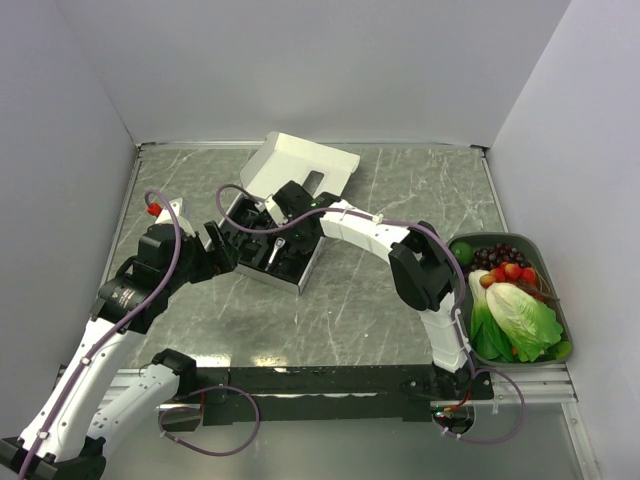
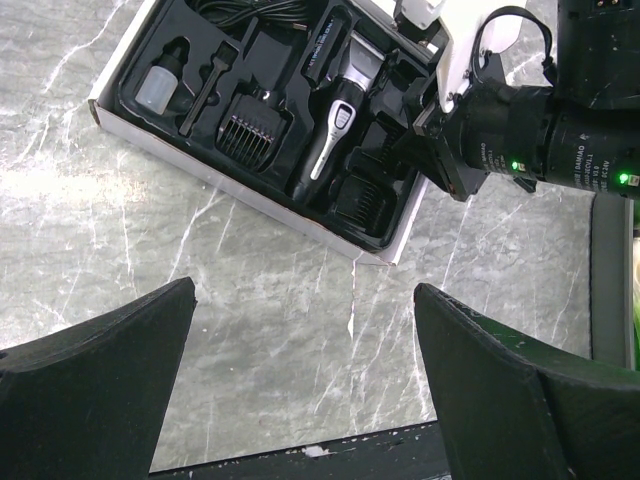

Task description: Sort the hair-cutting tools

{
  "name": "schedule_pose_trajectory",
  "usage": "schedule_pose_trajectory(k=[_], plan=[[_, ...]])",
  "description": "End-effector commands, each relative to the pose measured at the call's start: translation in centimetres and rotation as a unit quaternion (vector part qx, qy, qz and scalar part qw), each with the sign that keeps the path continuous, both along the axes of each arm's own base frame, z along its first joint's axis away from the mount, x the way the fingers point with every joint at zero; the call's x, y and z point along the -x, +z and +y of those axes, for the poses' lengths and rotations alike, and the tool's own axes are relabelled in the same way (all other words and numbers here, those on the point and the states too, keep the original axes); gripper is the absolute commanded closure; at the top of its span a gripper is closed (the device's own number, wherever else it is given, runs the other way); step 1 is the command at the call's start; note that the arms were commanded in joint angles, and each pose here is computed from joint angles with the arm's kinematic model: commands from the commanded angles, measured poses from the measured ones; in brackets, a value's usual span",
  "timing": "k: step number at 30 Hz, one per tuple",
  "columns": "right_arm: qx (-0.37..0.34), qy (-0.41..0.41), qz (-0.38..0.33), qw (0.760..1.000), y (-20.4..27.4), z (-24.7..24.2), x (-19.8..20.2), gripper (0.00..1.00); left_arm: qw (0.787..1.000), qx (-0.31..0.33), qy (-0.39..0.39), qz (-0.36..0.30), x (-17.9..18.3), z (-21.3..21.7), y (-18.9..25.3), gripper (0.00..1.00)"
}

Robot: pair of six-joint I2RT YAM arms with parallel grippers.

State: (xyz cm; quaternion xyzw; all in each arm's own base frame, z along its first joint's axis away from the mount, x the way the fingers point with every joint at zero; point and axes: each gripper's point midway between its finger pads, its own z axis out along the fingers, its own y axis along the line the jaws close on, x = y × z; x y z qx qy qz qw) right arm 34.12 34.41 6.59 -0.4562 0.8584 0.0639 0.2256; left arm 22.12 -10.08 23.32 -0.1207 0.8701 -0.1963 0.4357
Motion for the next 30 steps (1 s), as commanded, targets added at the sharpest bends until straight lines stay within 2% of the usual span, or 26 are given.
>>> schedule_pose_trajectory(k=[1, 7, 14, 18, 25, 30], plan=[[-0.01, -0.001, 0.004, 1.0, -0.8, 0.6, 0.1, 0.85, 1.0, 0.011, -0.003, -0.012, -0.5, -0.4, 0.6, 0.03], [-0.009, -0.002, -0.026, 1.0, 1.7, 0.3, -0.8, 0.84, 1.0, 0.01, -0.002, -0.014, -0.6, -0.4, 0.7, 0.03], [-0.032, -0.002, -0.072, 0.997, 7.7, 0.7, -1.9, 0.81, 1.0, 0.012, -0.003, -0.018, -0.8, -0.5, 0.9, 0.04], [-0.042, -0.023, -0.101, 0.994, 10.4, -0.7, -2.3, 0.8, 1.0, 0.013, -0.005, -0.019, -0.8, -0.6, 1.0, 0.04], [-0.03, -0.09, -0.079, 0.992, 8.8, -6.1, -2.8, 0.76, 1.0, 0.013, -0.015, -0.019, -1.0, -0.9, 0.7, 0.03], [-0.052, -0.081, -0.059, 0.994, 8.3, -6.1, -1.5, 0.76, 0.999, 0.011, -0.025, -0.019, -1.2, -1.3, 0.4, 0.04]])
